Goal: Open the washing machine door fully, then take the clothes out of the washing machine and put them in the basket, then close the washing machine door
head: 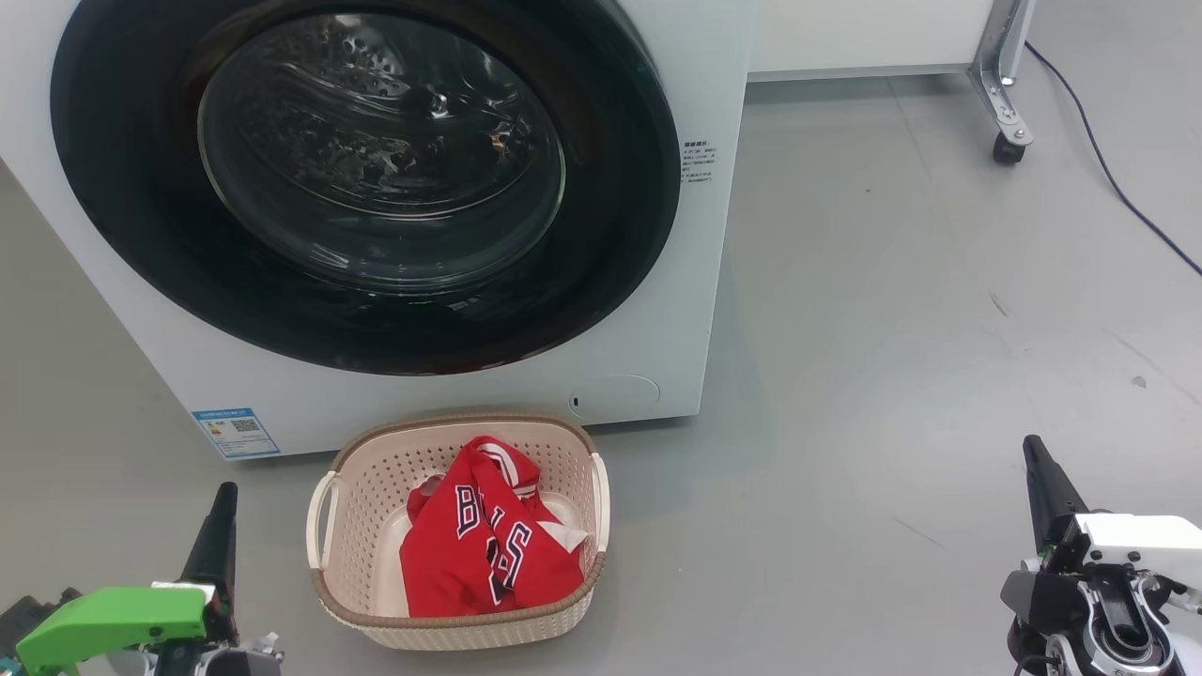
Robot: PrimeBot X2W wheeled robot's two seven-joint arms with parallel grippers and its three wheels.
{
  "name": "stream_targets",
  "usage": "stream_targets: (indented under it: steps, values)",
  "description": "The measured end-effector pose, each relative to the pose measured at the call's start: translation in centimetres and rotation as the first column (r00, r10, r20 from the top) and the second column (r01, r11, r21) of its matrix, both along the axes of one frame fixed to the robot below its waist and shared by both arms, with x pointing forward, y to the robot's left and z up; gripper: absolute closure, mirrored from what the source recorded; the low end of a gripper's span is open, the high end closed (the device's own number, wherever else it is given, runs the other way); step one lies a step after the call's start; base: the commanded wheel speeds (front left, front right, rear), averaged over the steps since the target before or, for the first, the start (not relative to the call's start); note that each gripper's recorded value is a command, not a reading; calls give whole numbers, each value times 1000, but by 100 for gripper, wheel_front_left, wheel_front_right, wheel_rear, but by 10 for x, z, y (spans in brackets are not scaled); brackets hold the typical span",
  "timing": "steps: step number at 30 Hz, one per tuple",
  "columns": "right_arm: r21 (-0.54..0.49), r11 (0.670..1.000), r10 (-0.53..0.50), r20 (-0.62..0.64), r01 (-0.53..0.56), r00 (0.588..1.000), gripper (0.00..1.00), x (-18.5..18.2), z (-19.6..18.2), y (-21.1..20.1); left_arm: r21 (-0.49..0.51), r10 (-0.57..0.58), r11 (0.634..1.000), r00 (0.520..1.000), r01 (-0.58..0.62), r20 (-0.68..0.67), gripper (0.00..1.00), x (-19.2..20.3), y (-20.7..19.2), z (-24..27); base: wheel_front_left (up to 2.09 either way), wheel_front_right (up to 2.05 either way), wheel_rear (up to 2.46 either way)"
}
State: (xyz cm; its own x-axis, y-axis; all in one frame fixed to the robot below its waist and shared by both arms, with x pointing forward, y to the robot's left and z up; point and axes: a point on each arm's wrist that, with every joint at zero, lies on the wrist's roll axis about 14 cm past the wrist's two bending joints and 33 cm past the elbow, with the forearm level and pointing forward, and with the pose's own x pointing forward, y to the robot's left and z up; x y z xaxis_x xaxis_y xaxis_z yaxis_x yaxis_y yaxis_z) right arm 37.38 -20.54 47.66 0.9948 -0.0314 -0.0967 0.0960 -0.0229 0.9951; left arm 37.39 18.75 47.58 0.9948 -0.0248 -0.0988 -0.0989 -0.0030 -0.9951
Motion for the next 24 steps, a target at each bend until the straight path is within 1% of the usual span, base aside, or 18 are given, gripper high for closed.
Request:
stream_targets:
  steps: [24]
  values:
    - [1, 1000, -1, 1, 1, 1000, 100, 0, 0, 0, 0, 0, 1000, 1000, 0, 0, 100, 0, 0, 0, 0, 0, 0]
